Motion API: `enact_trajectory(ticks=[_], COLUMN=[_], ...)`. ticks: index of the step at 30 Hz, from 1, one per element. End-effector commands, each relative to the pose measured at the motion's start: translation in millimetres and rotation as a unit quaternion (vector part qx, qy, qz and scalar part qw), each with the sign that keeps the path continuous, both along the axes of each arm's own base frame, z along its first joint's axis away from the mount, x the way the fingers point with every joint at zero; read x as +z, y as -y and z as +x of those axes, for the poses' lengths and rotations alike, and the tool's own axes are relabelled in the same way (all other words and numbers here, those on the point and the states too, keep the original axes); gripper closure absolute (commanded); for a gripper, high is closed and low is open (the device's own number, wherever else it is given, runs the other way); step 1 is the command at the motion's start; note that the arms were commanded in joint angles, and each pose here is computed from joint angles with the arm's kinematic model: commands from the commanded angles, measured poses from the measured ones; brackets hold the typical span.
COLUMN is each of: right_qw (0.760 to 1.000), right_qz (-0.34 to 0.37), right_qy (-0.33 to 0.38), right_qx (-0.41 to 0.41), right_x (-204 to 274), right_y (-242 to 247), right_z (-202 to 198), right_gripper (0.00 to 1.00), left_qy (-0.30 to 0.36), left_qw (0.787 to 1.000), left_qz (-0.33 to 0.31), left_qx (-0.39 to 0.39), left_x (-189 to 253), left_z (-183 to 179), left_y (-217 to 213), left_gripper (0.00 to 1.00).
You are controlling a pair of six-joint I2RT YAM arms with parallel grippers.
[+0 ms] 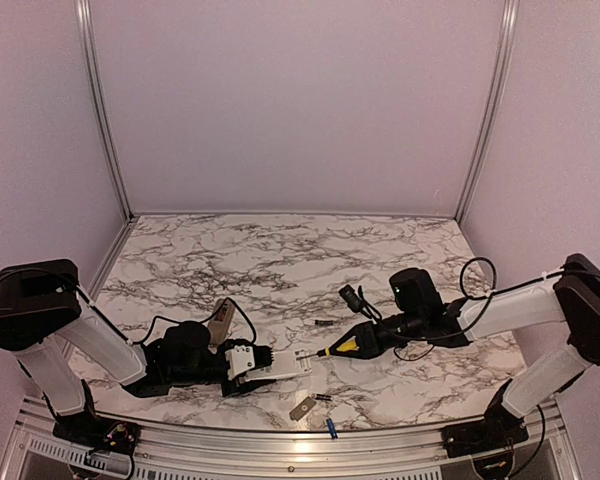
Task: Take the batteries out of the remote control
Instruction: Remove the battery from the remote control without the battery cover, then place the remote control at the center of the board.
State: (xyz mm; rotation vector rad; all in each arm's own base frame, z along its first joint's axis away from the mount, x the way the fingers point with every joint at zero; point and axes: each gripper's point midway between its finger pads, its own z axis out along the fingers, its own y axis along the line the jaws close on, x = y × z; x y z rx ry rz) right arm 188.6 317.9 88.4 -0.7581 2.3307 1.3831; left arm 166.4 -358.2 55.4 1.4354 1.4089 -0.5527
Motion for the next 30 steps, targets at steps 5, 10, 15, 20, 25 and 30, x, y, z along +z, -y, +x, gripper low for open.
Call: enact_trajectory(ticks=[5, 10, 15, 20, 25, 30], right_qw=[0.999, 0.999, 0.997, 0.995, 0.992, 0.988], right_qz=[-0.024, -0.024, -0.023, -0.022, -0.025, -0.031], right_qy=[0.024, 0.037, 0.059, 0.087, 0.101, 0.124], right_qx=[-0.023, -0.026, -0.035, -0.049, -0.065, -0.092], right_x=[11, 23, 39, 55, 65, 75], right_y=[4, 6, 8, 12, 17, 22], right_z=[10, 10, 13, 18, 21, 31], right_gripper=[1.00, 1.00, 1.00, 1.00, 1.00, 1.00], left_qy=[0.029, 0.028, 0.025, 0.023, 0.021, 0.021], left_qw=[0.997, 0.997, 0.996, 0.995, 0.995, 0.994], left_qz=[-0.073, -0.077, -0.083, -0.092, -0.098, -0.106], left_qx=[-0.005, 0.001, 0.006, 0.013, 0.021, 0.036], left_x=[44, 45, 48, 52, 54, 57], left_z=[5, 6, 9, 11, 14, 19], left_y=[15, 14, 13, 11, 10, 7], left_gripper=[1.00, 1.00, 1.00, 1.00, 1.00, 1.00])
